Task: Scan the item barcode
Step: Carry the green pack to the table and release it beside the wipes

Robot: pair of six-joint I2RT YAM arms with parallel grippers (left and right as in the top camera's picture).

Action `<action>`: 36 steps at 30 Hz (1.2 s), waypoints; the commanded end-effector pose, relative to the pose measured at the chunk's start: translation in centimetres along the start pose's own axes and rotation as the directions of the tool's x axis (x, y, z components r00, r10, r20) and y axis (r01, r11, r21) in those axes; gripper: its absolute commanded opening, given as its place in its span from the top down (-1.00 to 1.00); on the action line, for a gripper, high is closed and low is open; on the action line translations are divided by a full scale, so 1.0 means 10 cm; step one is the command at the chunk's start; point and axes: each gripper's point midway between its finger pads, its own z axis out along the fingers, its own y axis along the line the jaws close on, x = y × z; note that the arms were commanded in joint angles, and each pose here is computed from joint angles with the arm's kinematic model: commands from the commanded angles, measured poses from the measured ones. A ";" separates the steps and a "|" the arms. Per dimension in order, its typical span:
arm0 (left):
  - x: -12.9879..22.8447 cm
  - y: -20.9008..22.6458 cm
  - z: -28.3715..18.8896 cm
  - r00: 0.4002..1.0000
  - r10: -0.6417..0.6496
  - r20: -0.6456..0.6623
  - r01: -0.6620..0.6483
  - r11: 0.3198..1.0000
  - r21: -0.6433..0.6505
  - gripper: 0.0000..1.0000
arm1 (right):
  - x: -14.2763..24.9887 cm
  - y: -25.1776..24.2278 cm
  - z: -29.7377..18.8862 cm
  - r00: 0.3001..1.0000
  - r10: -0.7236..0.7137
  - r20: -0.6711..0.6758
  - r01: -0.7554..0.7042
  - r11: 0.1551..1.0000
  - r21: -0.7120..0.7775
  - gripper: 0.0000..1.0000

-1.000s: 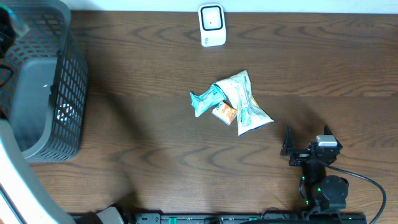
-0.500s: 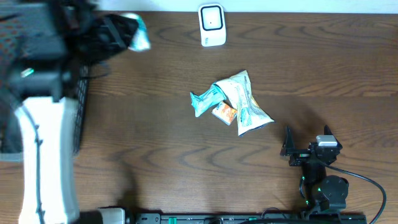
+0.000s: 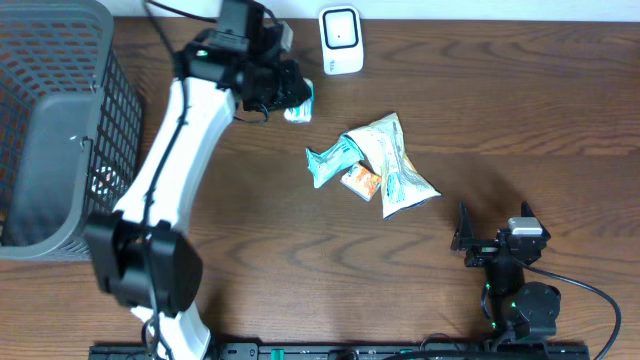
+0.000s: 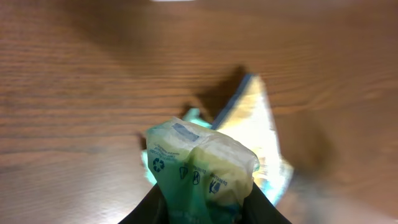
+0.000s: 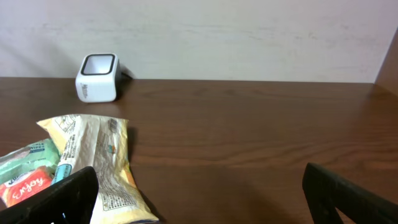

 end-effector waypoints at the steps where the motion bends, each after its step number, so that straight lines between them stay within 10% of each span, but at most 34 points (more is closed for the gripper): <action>1: 0.07 0.21 0.23 0.999 0.032 -0.037 -0.036 0.994 -0.099 0.53 | 0.00 0.01 0.00 1.000 -0.011 0.001 0.011 1.000 -0.002 -0.99; 12: 0.35 0.34 0.79 0.985 0.010 -0.174 -0.032 0.991 -0.126 0.50 | 0.00 0.00 0.00 1.000 -0.011 0.001 0.011 1.000 -0.002 -0.98; 22: 0.60 0.32 1.12 0.965 0.019 -0.261 -0.056 0.989 -0.135 -0.46 | 0.00 0.01 0.00 1.000 -0.011 0.001 0.011 1.000 -0.002 -0.98; 36: 0.51 0.14 0.84 0.975 0.043 -0.219 -0.068 0.992 -0.105 -0.47 | 0.00 0.01 0.00 1.000 -0.011 0.001 0.011 1.000 -0.002 -0.99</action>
